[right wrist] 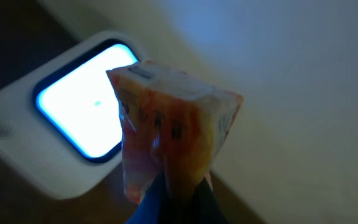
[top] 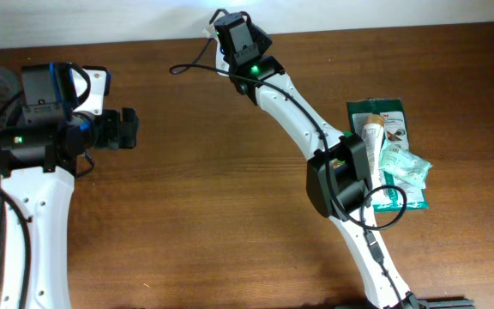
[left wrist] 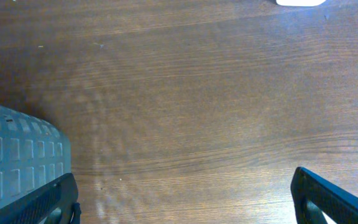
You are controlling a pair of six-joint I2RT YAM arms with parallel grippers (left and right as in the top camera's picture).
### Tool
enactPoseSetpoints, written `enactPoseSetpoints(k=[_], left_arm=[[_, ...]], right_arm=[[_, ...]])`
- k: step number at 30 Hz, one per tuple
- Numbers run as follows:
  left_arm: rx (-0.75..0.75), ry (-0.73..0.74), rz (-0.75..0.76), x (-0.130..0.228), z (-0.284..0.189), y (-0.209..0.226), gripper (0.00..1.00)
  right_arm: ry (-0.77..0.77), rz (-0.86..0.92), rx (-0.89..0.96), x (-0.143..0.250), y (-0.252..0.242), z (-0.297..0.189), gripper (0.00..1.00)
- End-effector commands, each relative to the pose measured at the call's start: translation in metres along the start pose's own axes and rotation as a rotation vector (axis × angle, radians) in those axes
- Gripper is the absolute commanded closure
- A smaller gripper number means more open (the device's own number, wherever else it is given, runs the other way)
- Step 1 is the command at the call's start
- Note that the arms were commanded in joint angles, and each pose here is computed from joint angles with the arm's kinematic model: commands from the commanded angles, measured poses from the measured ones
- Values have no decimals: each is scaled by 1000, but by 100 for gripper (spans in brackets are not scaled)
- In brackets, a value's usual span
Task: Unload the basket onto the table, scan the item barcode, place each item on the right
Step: 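Carry the tissue pack right and drop it onto the item pile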
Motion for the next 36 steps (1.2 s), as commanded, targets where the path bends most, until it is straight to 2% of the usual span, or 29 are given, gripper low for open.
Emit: enactPoseSetpoints(k=[1, 4, 6, 8, 12, 15, 20, 21, 22, 26, 31, 35, 36], left_arm=[[-5, -12, 13, -3, -3, 2, 1], [-5, -12, 13, -3, -3, 2, 1], [-5, -12, 13, -3, -3, 2, 1], [-5, -12, 13, -3, -3, 2, 1], [-5, -11, 13, -3, -3, 2, 1], [-5, -11, 13, -3, -3, 2, 1], [-5, -12, 13, -3, -3, 2, 1], [-5, -12, 13, -3, -3, 2, 1], [-5, -12, 13, -3, -3, 2, 1], [-5, -12, 13, -3, -3, 2, 1], [-5, -12, 13, -3, -3, 2, 1], [-5, -11, 13, -3, -3, 2, 1], [-5, -12, 13, -3, -3, 2, 1]], right_arm=[[-152, 267, -80, -20, -60, -60, 96], [-204, 450, -227, -13, -89, -107, 96], [-202, 581, -367, 7, -110, -152, 96], [-111, 654, -445, 43, -123, -185, 96], [188, 788, -505, 134, -131, -226, 96], [466, 851, -573, 209, -121, -237, 96], [721, 985, -629, 295, -104, -220, 96], [793, 1029, -643, 323, -93, -213, 96], [834, 1060, -651, 342, -84, -206, 96], [870, 1101, -724, 372, -52, -191, 95], [912, 1079, -779, 386, -11, -179, 78], [912, 1085, -807, 387, 1, -177, 54], [889, 1087, -807, 383, -4, -177, 45]])
Point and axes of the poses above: each gripper's point midway between its finger pads, its own z axis out along the fingers, its own y axis along the line the jaws close on, x = y × z, the point moved 3 cm from there along -z, back along the fingers, and after that the axes turned 14 degrees about -z, right-handed, at the moved point
